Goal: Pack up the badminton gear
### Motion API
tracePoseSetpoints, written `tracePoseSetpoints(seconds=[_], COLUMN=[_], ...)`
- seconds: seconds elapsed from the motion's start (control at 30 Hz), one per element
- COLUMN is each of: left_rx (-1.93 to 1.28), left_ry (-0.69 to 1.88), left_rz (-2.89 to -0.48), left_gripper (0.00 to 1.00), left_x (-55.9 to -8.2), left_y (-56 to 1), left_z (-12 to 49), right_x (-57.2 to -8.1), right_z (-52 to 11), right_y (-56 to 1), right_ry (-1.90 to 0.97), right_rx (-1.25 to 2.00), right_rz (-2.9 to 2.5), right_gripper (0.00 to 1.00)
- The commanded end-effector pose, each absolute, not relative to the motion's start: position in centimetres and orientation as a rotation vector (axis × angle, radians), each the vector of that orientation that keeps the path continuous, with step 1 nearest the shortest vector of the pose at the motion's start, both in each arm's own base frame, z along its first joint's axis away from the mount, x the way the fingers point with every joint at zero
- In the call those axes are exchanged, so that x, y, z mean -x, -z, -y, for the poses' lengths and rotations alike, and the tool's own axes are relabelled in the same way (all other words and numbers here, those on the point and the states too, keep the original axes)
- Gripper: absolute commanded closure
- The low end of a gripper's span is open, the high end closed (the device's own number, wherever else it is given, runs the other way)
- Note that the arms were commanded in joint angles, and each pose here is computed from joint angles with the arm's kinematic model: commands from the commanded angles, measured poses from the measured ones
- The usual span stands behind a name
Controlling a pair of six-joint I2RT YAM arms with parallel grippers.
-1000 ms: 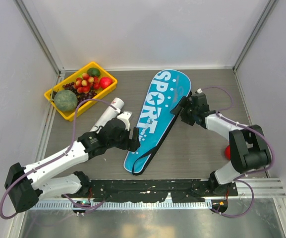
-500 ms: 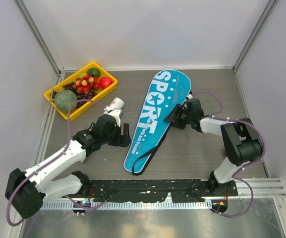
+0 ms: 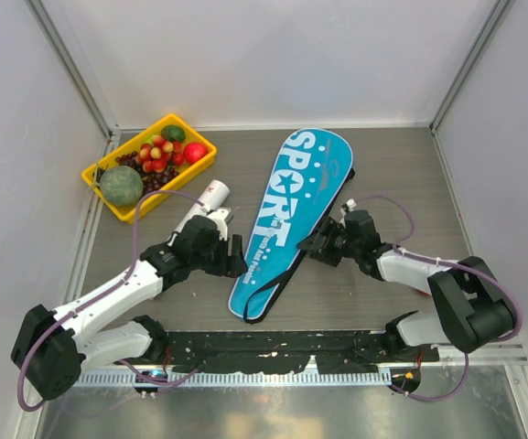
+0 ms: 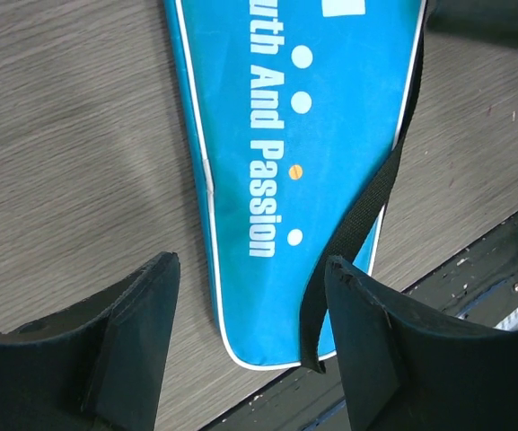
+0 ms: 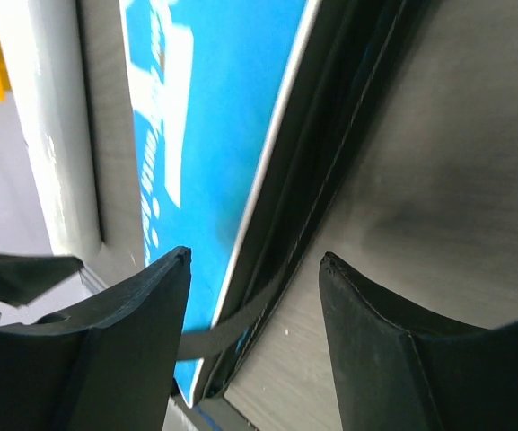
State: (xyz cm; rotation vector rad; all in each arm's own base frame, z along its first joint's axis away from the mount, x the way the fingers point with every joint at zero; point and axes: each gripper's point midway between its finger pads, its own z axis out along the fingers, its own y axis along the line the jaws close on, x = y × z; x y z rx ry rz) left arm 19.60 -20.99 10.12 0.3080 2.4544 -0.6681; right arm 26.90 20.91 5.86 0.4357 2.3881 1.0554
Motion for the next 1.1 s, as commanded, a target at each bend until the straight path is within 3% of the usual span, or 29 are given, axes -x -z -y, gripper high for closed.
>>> tracePoseSetpoints(seconds=[0.0,0.27,0.33,0.43,0.7,1.07], left_rx=[-0.297,-0.282,-0.272,-0.255,-0.247,-0.233], left_ry=[0.739,0.719,0.704,0.667,0.632,0.515], left_rz=[-2.403,-2.390,-2.400,-2.439,-2.547,-2.635], left_gripper=[0.32,0.33,0.33,0.33,0.37,0.50], left_x=[-20.3,-20.1,-20.1,-20.2,-20.4,-20.6], left_y=[-11.1,-11.0,-10.7,-9.8,-6.9,-3.6], left_z=[22.2,21.5,21.3,21.0,21.5,20.8], right_x=[-26.0,-25.6,-25.4,-24.8,-24.1,-23.1], right_z=[-22.6,-23.8,-23.9,-23.1,-21.0,-15.5], right_y=[-6.2,-5.7,-5.6,-5.0,-7.4,-9.2], right_ry=[-1.124,-1.150,-1.155,-1.116,-1.025,-0.779], right_rx=[-0.510,-0.533,-0.545,-0.566,-0.555,-0.641], right_rz=[-2.348,-2.337,-2.341,-2.357,-2.307,-2.192], right_gripper=[0.37,0.56,0.68,0.94,0.93,0.95])
